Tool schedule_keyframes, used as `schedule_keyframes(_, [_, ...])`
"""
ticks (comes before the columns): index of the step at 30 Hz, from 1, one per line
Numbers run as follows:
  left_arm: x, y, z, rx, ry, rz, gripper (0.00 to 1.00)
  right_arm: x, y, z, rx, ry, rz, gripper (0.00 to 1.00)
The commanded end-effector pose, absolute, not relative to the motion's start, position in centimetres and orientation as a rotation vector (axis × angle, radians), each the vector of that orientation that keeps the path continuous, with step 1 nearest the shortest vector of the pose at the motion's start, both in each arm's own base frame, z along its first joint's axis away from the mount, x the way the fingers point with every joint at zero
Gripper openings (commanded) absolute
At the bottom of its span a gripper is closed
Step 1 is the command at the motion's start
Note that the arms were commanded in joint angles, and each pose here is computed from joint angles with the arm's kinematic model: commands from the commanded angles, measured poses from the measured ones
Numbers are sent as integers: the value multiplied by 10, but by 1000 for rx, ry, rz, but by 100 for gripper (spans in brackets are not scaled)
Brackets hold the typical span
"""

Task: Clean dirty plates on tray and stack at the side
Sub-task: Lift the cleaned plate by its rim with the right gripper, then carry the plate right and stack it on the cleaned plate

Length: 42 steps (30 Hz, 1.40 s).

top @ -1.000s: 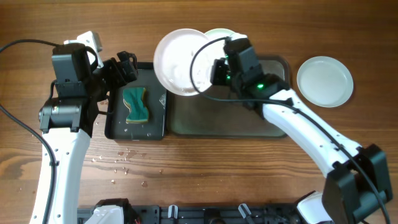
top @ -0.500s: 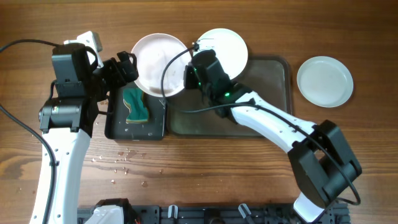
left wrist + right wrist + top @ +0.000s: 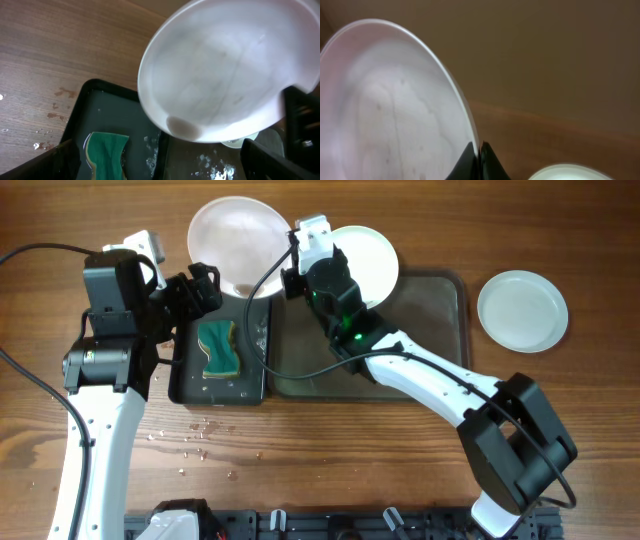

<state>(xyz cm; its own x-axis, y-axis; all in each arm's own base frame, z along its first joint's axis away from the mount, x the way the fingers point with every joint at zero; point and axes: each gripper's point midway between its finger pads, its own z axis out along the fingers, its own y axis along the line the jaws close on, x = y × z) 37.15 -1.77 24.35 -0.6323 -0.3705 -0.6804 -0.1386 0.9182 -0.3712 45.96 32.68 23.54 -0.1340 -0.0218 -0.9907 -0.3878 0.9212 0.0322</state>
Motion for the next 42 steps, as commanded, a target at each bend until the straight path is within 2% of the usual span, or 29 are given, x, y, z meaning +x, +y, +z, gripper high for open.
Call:
schedule_keyframes(1, [372,-20,247,-351,2245,-374,100,464,331,253,-406,1574,219,5])
schedule_keyframes(15, [372,-20,247,-351,2245,-374,100,435,363,310,-729,1190,-139,4])
schedule_keyframes(22, [372,-20,247,-351,2245,-374,100,420,364,348,-727,1001,-262,4])
schedule_keyframes(26, [372,-20,247,-351,2245,-374,100,417,365,356,-727,960,-267,4])
schedule_keyframes(33, [372,-20,247,-351,2245,-374,100,416,367,356,-729,958,-251,4])
schedule_keyframes(36, [372,-20,247,-351,2245,-374,100,421,361,350,-605,1069,-101,4])
schedule_keyframes(42, [372,-20,247,-351,2245,-374,100,439,360,265,-403,1525,248,4])
